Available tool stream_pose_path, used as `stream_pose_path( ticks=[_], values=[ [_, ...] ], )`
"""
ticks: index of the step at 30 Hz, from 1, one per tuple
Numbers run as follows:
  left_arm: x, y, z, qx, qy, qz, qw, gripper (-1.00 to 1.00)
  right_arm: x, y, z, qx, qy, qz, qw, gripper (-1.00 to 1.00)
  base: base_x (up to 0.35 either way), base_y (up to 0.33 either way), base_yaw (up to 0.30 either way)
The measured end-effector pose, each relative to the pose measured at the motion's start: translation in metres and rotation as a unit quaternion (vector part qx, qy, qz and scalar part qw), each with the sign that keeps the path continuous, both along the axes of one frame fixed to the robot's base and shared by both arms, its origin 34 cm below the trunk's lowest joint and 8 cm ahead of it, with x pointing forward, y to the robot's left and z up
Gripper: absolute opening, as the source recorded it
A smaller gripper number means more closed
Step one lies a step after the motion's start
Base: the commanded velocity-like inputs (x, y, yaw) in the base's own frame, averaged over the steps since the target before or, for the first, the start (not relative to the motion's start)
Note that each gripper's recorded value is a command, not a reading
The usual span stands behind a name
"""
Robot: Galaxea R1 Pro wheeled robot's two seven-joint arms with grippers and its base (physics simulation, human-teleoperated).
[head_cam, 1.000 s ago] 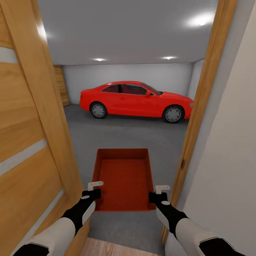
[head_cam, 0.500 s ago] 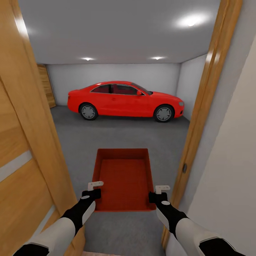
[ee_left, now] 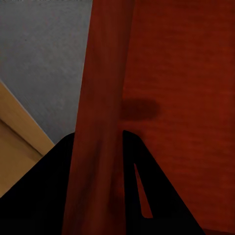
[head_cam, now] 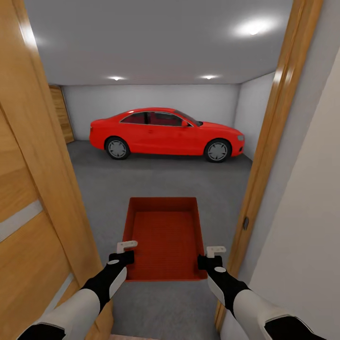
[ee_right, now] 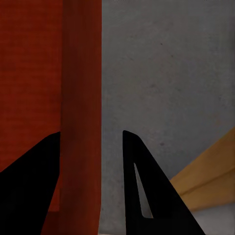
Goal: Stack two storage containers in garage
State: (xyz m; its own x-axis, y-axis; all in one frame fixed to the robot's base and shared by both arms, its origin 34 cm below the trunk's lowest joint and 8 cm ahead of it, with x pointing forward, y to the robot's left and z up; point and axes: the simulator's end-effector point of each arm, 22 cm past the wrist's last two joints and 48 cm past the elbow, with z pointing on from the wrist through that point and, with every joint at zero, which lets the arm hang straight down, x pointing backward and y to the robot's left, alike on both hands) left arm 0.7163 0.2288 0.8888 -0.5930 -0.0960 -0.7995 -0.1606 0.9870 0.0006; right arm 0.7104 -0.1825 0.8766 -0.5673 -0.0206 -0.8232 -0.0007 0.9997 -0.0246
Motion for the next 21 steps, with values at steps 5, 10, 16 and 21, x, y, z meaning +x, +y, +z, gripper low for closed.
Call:
stream_pose_path(
  ticks=[5,10,16,21],
  values=[
    [-0.0001,-0.0001,-0.0001,0.0,0.0,0.0,1.0,-1.0,-0.0001,-0.0002,-0.0001,0.0,0.0,0.0,1.0,-1.0,0.0,0.0,-0.009],
    [0.0,0.0001,-0.0001,0.0,0.0,0.0,1.0,-1.0,-0.0002,0.0002,-0.0002,0.0,0.0,0.0,1.0,-1.0,0.0,0.0,-0.126],
    [0.0,0.0002,-0.0001,0.0,0.0,0.0,1.0,-1.0,-0.0001,0.0002,-0.0001,0.0,0.0,0.0,1.0,-1.0,0.0,0.0,-0.095],
    [0.0001,-0.0002,0.0001,0.0,0.0,0.0,1.0,-1.0,0.0001,-0.0002,0.0001,0.0,0.0,0.0,1.0,-1.0,0.0,0.0,-0.008]
  ],
)
